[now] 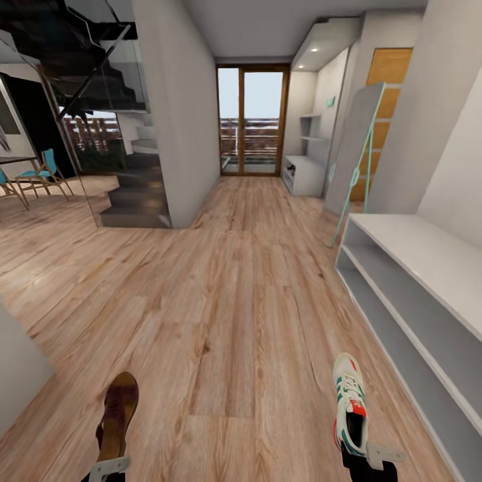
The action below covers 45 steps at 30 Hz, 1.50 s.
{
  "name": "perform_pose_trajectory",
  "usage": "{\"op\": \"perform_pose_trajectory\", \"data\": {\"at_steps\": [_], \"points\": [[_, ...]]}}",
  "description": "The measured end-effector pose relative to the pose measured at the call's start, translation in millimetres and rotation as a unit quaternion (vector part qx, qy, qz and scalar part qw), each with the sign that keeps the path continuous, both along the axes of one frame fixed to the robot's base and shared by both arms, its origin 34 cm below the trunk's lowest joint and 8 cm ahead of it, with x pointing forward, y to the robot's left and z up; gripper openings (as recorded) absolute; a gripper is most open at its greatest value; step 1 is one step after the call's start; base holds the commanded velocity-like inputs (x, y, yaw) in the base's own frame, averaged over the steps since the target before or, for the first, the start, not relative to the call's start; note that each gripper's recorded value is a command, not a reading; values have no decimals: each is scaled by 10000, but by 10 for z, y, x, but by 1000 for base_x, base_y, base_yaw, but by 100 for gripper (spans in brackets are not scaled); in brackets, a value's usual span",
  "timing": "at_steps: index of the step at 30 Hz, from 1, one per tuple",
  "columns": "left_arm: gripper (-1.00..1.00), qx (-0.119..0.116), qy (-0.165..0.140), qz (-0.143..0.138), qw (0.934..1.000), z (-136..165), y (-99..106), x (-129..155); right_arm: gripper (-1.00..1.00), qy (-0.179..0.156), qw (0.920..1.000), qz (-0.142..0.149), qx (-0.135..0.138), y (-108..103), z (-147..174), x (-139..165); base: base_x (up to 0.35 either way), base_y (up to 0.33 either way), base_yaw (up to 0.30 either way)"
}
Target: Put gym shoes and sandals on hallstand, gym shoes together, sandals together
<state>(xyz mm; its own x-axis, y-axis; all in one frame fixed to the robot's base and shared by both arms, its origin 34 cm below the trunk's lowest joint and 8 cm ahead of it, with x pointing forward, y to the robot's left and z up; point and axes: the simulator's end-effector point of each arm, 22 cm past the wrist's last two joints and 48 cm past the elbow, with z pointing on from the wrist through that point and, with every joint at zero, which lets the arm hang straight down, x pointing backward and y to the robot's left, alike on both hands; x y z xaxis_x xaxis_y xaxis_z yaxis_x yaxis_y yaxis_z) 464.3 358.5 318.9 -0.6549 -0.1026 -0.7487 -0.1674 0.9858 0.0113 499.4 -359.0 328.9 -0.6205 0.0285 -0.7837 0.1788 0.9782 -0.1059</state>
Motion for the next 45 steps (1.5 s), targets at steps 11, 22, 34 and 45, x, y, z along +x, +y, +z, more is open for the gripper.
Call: {"op": "perform_pose_trajectory", "data": {"at_steps": [11, 22, 34, 45], "points": [[-100, -6, 2, 18, 10000, -2, 3, -5, -100, -5, 10000, -7, 1, 2, 1, 1, 332, 82, 0], [-100, -9, 3, 21, 10000, -4, -4, -6, -100, -7, 10000, -12, -6, -7, 3, 1, 334, 15, 0], [-100, -13, 0, 36, 10000, -3, 1, -6, -100, 2, 10000, -11, 2, 3, -2, -4, 335, 0, 0], [-100, -12, -2, 41, 10000, -3, 4, -7, -100, -4, 10000, -12, -2, -2, 1, -2, 335, 0, 0]]}}
